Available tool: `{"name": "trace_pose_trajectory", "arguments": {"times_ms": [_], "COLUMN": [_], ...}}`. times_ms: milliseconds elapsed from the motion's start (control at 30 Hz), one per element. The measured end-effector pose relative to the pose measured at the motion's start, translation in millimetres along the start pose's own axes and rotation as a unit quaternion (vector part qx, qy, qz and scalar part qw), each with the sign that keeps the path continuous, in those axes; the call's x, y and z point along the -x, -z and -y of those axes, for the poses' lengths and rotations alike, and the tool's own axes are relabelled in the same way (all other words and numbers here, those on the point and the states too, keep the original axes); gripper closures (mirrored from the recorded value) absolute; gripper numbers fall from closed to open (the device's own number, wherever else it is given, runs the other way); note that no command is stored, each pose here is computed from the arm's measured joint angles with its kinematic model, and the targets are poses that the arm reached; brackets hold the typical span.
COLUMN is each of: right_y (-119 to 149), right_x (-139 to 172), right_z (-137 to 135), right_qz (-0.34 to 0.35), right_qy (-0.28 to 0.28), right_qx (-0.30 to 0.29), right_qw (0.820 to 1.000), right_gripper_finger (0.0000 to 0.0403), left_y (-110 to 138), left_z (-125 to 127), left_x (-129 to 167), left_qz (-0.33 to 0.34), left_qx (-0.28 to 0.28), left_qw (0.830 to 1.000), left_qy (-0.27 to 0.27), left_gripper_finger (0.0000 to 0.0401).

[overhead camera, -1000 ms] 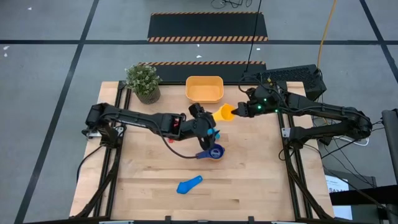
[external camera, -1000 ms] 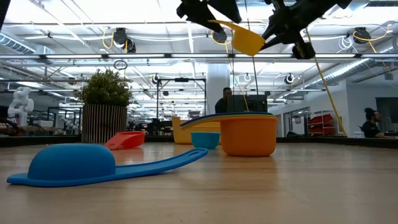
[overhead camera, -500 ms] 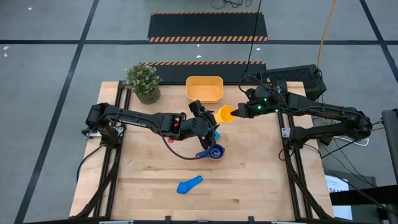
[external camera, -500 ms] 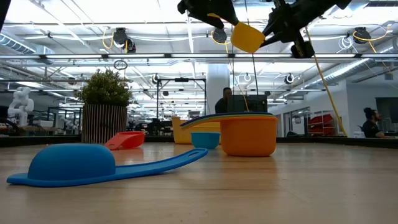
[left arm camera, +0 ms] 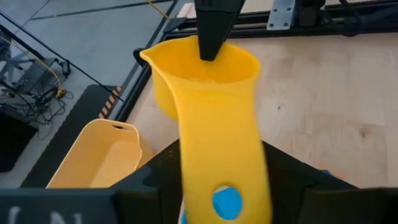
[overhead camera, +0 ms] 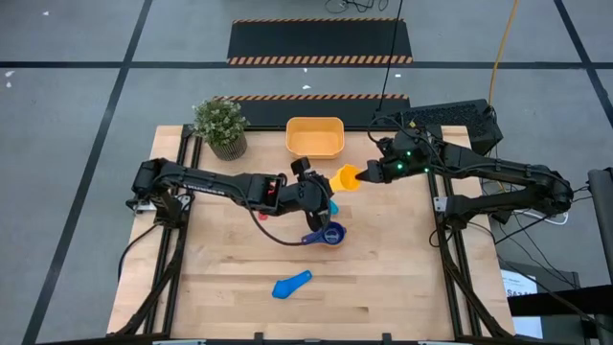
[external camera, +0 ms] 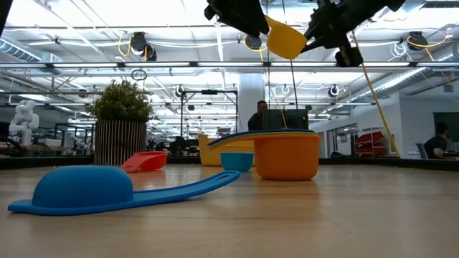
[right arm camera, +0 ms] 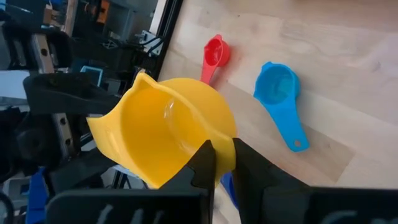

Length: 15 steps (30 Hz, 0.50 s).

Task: Nest measuring cups in basket
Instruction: Stack the yellow measuring cup on top of the dark blue measuring cup

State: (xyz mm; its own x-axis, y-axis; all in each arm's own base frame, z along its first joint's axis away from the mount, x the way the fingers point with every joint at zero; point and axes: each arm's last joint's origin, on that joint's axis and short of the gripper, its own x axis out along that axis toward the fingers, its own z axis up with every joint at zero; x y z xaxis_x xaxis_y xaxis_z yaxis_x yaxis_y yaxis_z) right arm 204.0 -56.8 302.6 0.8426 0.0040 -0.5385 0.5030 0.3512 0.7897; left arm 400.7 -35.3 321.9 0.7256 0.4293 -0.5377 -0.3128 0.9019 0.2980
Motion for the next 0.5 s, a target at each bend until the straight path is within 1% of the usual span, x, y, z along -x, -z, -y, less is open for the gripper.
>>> {"name": "trace_pose_trajectory", "arguments": {"times_ms": [133, 233, 333, 500], "right_y": [0.2, 0.3, 0.2, 0.4], "right_x": [0.0, 0.0, 0.1, 0.1], "right_z": [0.3, 0.4, 0.2, 0.4], "right_qz": [-0.001, -0.001, -0.001, -0.002], "right_qy": [0.001, 0.002, 0.001, 0.002], "right_qx": [0.000, -0.001, 0.000, 0.001], "right_qw": [1.000, 1.000, 1.000, 1.000], "right_gripper_finger": [0.0380, 0.0380, 0.0380, 0.0380], "left_y": [0.0, -1.1, -4.1, -6.7], "left_z": [0.2, 2.5, 5.1, 6.5], "left_x": [0.1, 1.6, 3.6, 4.6], "left_qz": [0.000, 0.007, 0.022, 0.035], "left_qx": [0.000, 0.002, -0.003, -0.005], "left_qw": [1.000, 1.000, 1.000, 0.999], "left_qy": [0.000, -0.001, -0.012, -0.012], "left_gripper_finger": [0.0255, 0.0259, 0.0247, 0.0204]}}
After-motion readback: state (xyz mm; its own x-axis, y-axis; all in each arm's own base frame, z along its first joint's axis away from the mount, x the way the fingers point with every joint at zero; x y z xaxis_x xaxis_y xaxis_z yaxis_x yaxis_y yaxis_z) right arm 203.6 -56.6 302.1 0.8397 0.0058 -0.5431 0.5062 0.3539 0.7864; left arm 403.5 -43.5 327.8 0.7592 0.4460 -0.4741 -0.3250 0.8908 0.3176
